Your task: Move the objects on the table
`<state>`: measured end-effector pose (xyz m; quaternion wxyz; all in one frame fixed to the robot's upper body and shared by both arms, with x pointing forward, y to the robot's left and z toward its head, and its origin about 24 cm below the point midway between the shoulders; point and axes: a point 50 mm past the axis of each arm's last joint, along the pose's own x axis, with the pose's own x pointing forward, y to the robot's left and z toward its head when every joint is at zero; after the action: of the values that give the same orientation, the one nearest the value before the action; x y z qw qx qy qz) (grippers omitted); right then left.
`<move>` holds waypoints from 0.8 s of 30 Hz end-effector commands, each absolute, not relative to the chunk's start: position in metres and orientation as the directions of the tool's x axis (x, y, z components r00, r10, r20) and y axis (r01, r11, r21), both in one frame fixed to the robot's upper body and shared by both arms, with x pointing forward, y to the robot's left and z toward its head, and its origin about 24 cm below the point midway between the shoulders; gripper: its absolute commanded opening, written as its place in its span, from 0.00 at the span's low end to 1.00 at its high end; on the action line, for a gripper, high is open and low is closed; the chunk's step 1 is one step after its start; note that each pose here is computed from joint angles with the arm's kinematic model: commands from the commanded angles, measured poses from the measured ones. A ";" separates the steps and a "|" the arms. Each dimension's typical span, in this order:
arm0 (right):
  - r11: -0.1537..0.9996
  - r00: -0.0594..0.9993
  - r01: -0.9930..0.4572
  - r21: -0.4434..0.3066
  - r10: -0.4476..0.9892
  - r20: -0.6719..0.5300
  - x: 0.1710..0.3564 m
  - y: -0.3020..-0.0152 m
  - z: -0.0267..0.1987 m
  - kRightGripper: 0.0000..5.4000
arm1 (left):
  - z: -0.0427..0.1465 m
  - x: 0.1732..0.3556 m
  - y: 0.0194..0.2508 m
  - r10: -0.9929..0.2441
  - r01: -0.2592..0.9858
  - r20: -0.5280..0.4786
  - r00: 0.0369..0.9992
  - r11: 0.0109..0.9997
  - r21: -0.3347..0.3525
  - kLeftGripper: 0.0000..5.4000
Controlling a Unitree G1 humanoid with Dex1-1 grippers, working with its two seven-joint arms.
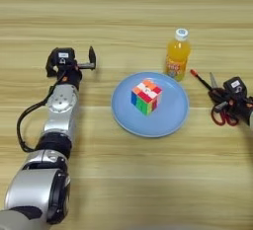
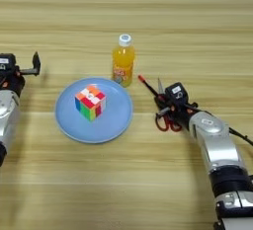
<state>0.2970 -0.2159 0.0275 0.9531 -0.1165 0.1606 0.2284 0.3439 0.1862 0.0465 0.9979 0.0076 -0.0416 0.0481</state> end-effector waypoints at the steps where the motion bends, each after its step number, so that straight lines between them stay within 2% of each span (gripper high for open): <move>1: 0.872 0.838 -0.471 -0.131 0.396 -0.376 0.292 -0.217 0.024 0.11 | 0.050 0.345 0.186 0.094 -0.097 0.096 0.991 0.995 0.027 1.00; 10: 0.896 0.893 -0.416 -0.157 0.369 -0.256 0.293 -0.224 0.057 0.11 | 0.050 0.345 0.186 0.093 -0.096 0.094 0.991 0.995 0.027 1.00; 19: 0.898 0.904 -0.404 -0.173 0.363 -0.225 0.287 -0.225 0.069 0.11 | 0.050 0.346 0.186 0.094 -0.097 0.093 0.991 0.995 0.028 1.00; 24: 0.925 0.931 -0.334 -0.182 0.292 -0.220 0.288 -0.240 0.070 0.11 | 0.050 0.346 0.186 0.094 -0.097 0.093 0.991 0.995 0.027 1.00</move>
<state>0.2892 -0.2293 0.0713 0.9738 -0.1088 0.0841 0.1810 0.3440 0.1860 0.0471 0.9979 0.0075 -0.0430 0.0482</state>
